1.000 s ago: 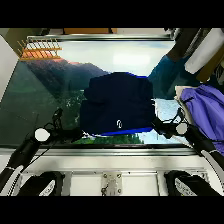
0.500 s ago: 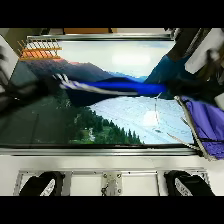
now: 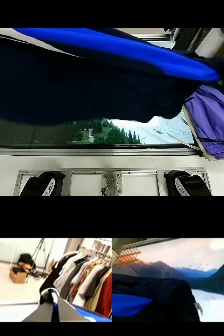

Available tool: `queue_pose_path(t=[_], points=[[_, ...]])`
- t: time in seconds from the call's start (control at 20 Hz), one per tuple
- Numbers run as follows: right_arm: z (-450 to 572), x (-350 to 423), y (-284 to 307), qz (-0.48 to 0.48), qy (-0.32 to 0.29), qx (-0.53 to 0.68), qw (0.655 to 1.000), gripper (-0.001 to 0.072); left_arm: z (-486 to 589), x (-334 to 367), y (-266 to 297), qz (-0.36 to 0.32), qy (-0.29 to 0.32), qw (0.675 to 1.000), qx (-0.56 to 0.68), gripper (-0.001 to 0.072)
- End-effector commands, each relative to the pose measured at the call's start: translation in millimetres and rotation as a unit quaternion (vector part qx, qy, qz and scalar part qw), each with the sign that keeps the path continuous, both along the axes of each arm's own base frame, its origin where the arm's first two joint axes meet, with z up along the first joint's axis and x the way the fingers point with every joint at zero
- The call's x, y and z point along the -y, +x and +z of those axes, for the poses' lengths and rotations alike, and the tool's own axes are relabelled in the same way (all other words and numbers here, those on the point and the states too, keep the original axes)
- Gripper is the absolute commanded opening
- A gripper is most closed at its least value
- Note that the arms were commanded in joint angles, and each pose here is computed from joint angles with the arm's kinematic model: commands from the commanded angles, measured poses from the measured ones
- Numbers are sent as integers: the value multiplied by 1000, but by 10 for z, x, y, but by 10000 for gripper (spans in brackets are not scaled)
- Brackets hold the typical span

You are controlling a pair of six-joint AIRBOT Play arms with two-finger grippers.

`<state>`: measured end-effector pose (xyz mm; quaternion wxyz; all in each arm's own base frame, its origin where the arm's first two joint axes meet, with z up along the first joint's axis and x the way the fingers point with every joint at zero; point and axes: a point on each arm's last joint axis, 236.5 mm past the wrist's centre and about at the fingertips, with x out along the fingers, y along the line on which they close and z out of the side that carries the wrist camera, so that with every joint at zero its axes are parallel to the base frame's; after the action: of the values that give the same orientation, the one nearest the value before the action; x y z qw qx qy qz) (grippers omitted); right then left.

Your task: Fold the clothes and pants, and hang the long-sleeved shirts on hangers.

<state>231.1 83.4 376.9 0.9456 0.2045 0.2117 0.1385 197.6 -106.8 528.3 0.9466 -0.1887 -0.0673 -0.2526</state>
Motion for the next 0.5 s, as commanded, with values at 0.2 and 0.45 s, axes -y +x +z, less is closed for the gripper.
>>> queue_pose_path(t=[0.2, 0.45], points=[[-1022, -265, 41, 39, 37, -272, 961, 19, -1109, 130, 1525, -18, 33, 978, -203, 7], [-2114, -303, 1111, 69, -2, -384, 921, 19, -2858, 350, 2928, -57, -11, 911, -408, 7]])
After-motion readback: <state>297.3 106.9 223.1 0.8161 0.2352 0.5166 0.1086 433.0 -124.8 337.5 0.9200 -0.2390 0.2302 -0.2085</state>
